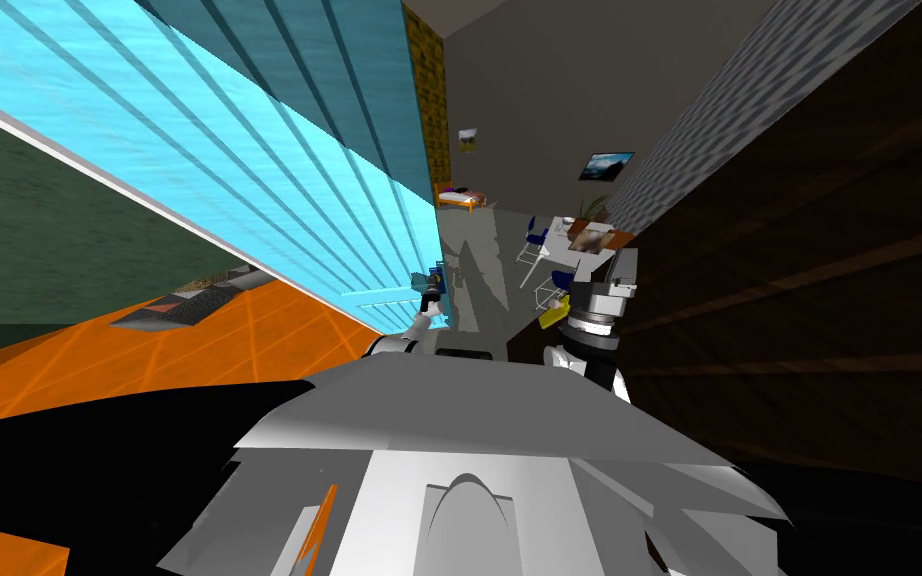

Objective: Push the door open

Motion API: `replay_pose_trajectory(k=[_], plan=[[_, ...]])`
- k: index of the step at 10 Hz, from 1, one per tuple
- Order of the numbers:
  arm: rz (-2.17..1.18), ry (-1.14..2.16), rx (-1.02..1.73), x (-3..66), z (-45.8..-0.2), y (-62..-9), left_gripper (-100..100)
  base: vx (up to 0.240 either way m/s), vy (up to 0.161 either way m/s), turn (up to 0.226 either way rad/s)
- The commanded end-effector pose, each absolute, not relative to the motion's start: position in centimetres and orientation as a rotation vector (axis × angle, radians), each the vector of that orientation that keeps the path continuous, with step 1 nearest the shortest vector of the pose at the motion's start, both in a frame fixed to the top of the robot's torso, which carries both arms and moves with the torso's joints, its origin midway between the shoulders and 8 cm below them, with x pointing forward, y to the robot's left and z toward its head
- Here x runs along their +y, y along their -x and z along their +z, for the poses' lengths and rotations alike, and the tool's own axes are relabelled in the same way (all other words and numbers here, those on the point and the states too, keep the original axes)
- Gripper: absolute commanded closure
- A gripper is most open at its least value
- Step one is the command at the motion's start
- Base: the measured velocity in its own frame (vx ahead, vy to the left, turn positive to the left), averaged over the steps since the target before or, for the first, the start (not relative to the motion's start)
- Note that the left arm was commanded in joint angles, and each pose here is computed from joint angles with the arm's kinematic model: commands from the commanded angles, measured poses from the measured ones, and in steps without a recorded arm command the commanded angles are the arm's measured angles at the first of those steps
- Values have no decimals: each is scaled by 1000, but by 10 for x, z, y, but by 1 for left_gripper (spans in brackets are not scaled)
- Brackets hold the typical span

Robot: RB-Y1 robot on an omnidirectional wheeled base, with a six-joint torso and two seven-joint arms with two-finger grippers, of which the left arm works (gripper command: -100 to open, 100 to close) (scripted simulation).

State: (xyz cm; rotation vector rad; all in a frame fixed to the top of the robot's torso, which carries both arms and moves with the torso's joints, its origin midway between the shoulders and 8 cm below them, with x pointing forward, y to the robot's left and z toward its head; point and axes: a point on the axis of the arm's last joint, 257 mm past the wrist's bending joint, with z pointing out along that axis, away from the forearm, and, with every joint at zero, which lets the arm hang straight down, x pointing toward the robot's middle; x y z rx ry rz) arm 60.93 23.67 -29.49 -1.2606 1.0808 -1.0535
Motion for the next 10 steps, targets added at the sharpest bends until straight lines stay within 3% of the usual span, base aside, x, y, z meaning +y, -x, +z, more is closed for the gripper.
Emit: replay_pose_trajectory(k=[1, 4, 7, 10], plan=[[-1042, 1270, 1057, 242, -292, -609, 100, 79, -14, 31], [-1040, 1297, 1057, 233, -299, -609, 100, 67, -41, 34], [-956, 1294, 984, 281, -290, -608, 100, 98, 25, -101], [-956, 1294, 984, 281, -290, -608, 100, 66, 10, -1]])
